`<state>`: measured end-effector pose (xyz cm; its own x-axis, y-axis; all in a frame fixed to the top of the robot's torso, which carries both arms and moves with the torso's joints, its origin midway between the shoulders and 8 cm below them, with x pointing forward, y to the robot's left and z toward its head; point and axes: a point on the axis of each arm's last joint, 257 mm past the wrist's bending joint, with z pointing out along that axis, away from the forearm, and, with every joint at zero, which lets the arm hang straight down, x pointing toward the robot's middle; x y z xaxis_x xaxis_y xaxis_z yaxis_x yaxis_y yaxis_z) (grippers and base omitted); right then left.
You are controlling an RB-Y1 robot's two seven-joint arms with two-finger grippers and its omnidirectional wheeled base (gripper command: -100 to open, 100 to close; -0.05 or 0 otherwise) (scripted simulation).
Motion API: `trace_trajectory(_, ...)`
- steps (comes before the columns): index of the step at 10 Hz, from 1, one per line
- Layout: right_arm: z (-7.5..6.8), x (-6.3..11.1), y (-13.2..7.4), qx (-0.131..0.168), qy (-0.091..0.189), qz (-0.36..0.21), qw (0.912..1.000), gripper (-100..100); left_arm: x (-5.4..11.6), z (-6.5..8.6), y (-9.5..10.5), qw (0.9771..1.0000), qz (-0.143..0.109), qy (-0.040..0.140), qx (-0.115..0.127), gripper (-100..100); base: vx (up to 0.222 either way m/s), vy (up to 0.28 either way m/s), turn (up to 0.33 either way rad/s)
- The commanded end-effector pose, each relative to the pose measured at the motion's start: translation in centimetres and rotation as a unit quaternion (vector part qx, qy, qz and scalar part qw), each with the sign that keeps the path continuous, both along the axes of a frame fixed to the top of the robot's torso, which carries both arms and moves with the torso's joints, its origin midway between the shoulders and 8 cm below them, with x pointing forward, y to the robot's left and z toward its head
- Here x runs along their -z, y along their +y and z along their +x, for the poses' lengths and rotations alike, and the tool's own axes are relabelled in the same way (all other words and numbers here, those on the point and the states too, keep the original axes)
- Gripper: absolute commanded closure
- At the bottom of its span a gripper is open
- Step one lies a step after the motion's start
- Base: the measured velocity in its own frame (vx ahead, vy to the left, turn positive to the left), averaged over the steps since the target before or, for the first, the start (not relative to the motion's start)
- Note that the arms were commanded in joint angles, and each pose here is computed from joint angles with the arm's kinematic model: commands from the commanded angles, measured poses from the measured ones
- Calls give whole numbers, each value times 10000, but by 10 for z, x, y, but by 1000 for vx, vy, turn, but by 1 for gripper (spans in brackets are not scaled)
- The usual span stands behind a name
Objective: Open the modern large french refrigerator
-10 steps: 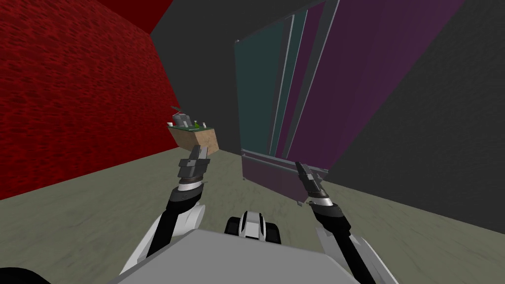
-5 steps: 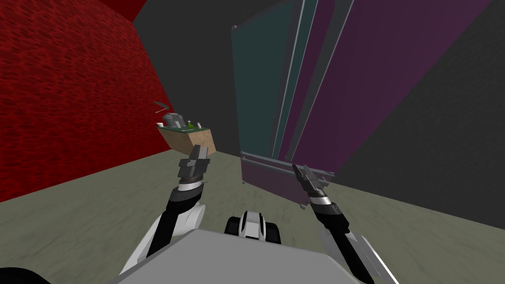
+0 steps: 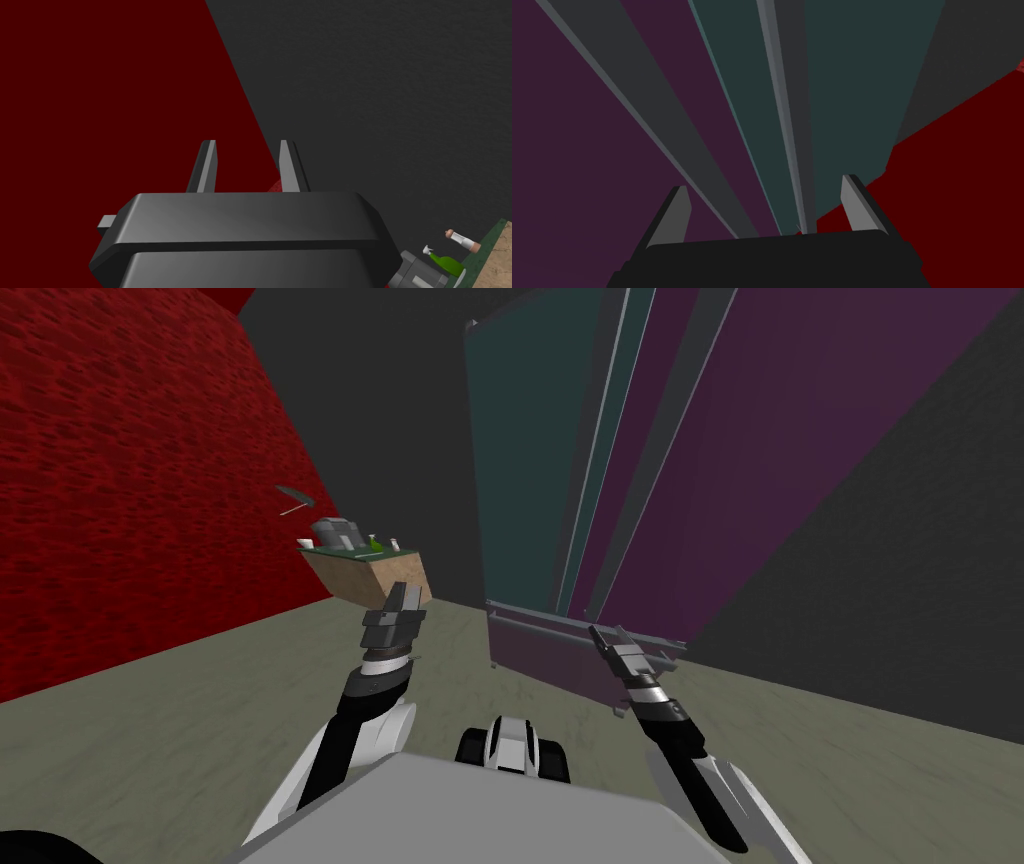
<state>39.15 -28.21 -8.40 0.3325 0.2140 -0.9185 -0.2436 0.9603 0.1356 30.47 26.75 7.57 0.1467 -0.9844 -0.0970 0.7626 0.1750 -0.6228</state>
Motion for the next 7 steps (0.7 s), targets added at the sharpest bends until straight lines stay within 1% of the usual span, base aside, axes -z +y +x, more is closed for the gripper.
trace_trajectory(1, 7, 18, -9, 277, 155, -591, 9977, -100, 0, 0, 0, 10000, 0, 0, 0, 0, 136, 139, -115)
trace_trajectory(2, 8, 20, -8, 286, 173, -688, 9971, -100, 0, 0, 0, 10000, 0, 0, 0, 0, 105, 99, -63)
trace_trajectory(4, 13, 38, -18, 519, 322, -1184, 9911, -100, 0, 0, 0, 10000, 0, 0, 0, 0, 139, 109, -105)
trace_trajectory(5, 13, 39, -17, 525, 336, -1261, 9901, -100, 0, 0, 0, 10000, 0, 0, 0, 0, 102, 93, -57)
trace_trajectory(7, 18, 56, -27, 734, 489, -1733, 9809, -100, 0, 0, 0, 10000, 0, 0, 0, 0, 118, 103, -98)
